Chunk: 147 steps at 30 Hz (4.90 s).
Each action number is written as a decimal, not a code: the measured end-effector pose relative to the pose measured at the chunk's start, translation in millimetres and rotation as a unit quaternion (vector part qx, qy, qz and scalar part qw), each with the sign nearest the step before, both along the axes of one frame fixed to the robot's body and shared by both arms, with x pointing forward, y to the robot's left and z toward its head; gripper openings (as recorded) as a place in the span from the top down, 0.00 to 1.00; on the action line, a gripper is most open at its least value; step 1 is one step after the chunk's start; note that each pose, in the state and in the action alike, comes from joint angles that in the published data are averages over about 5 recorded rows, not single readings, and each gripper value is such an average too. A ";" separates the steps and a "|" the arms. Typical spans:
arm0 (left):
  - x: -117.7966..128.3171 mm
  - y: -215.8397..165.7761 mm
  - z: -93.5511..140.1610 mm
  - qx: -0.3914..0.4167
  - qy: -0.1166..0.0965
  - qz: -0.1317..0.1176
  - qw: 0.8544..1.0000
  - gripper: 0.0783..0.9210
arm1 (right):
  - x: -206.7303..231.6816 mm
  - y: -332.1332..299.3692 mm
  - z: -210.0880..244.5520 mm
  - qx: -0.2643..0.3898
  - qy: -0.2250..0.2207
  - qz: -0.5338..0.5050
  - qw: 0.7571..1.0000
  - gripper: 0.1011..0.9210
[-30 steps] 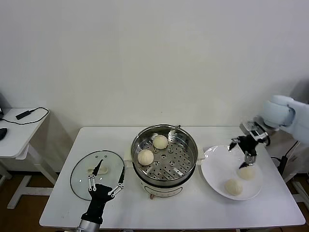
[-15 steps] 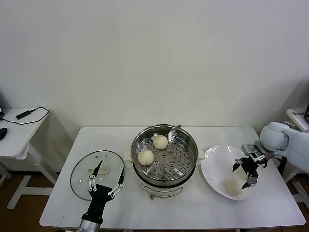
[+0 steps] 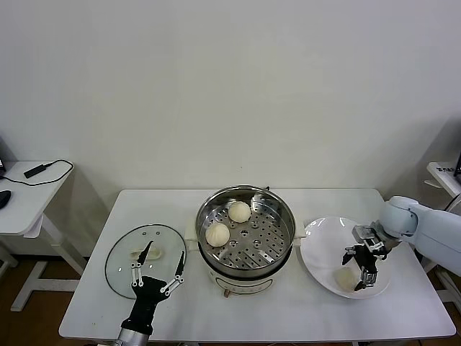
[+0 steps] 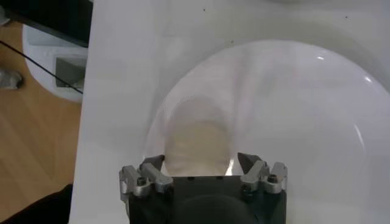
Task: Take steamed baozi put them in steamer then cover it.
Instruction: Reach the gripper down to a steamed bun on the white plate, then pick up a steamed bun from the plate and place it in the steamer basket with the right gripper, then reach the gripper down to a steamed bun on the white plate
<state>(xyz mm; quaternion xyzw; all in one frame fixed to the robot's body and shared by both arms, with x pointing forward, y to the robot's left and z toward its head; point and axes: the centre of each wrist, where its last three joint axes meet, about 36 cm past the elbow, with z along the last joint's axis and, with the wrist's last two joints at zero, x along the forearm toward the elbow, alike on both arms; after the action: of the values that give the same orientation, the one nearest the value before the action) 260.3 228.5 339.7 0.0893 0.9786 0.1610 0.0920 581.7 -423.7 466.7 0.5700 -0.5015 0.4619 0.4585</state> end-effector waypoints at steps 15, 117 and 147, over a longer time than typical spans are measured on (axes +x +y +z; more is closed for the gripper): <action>2.7 0.3 3.8 -0.004 -0.005 0.002 1.000 0.12 | 10.8 6.2 39.5 0.009 -0.023 0.019 1.000 0.31; 1.2 -0.1 14.4 -0.014 -0.014 0.010 1.000 0.12 | 55.3 -36.1 137.3 -0.003 -0.101 0.073 0.992 0.12; -2.4 0.9 6.7 -0.012 -0.007 0.017 1.000 0.12 | 31.4 -85.3 -4.1 -0.020 -0.077 -0.038 0.996 0.14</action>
<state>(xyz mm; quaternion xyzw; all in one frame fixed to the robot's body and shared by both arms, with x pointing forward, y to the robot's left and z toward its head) 257.8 229.4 346.4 0.0705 0.9811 0.1518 0.0966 613.1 -509.0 462.6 0.5043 -0.5473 0.4967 0.4466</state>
